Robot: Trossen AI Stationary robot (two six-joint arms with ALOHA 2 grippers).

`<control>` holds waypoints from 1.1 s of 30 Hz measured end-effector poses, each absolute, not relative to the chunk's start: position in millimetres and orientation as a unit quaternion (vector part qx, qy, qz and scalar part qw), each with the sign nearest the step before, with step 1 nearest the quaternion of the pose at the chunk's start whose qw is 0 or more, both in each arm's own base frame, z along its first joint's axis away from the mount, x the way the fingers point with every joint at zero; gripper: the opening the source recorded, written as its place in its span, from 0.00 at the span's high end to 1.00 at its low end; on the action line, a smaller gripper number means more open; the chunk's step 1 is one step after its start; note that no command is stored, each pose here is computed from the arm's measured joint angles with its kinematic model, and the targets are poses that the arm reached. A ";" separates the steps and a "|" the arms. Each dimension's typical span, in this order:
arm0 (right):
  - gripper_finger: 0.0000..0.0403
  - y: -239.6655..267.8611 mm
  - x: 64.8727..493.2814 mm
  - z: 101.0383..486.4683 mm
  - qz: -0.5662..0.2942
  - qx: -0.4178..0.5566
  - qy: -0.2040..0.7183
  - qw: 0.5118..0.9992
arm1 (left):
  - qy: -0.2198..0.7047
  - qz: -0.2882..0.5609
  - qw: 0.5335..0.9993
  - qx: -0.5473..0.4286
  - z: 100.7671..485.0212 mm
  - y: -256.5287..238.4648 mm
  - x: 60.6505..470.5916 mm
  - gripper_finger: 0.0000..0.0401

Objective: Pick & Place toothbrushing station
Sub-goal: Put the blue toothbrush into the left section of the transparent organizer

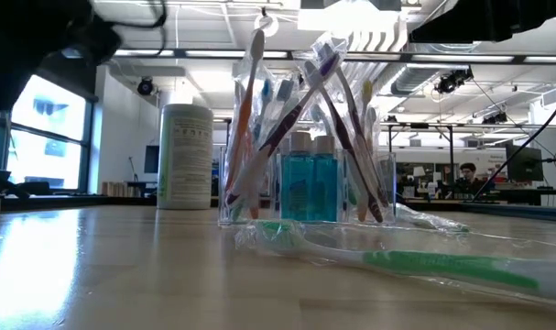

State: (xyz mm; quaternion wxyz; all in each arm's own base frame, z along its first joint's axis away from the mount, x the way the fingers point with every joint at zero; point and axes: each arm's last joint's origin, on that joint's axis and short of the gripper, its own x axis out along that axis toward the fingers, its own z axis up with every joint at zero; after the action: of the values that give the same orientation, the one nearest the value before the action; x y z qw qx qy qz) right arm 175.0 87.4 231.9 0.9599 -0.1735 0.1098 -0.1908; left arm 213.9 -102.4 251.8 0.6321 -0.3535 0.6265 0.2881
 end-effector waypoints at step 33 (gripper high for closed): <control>0.29 80.5 179.1 230.3 -0.183 -0.186 0.122 0.958 | 0.713 0.346 0.416 -0.446 168.4 -135.1 160.0 0.39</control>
State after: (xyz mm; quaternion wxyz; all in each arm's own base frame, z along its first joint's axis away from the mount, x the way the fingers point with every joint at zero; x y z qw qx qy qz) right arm 179.1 80.5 230.3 0.9576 -0.1860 0.1222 -0.1831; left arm 160.0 -135.1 168.4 0.4163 -0.4455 0.7130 0.3461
